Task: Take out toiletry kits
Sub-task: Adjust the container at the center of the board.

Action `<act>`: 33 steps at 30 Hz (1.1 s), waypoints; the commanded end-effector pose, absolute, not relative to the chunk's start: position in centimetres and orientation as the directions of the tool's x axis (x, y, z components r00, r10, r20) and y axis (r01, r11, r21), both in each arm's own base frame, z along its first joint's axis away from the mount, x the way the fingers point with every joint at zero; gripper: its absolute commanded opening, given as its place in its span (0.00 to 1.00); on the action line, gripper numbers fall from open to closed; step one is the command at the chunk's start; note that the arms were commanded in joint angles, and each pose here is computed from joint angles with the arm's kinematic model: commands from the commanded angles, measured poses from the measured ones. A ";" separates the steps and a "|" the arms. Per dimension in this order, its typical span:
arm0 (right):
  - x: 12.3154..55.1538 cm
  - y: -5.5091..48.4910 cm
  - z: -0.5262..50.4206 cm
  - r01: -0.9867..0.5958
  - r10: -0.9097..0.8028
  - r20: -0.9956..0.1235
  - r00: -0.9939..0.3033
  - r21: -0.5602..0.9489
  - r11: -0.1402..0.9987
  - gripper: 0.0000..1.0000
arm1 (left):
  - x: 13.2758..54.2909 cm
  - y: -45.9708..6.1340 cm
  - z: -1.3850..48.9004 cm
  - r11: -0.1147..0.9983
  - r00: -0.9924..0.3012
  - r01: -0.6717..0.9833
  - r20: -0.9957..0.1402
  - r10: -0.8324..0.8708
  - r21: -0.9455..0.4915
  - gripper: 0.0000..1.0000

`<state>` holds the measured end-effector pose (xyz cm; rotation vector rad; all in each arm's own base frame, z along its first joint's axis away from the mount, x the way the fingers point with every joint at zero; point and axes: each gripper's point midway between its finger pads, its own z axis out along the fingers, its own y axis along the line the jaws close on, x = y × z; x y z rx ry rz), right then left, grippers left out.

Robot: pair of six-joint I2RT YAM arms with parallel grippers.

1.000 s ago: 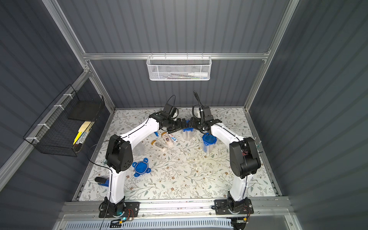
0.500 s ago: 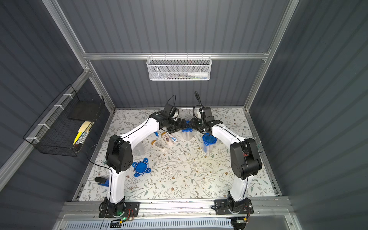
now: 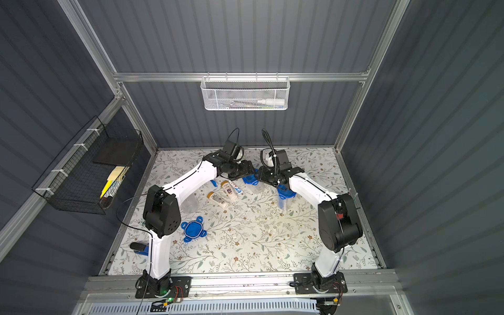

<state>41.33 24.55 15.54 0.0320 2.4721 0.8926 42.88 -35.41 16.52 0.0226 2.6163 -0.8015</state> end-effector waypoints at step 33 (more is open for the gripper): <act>43.2 18.7 16.4 -0.063 0.278 -0.423 -0.862 0.635 0.770 0.49 | 42.9 -36.5 22.1 0.807 -0.878 0.204 -0.467 -0.099 -0.555 0.52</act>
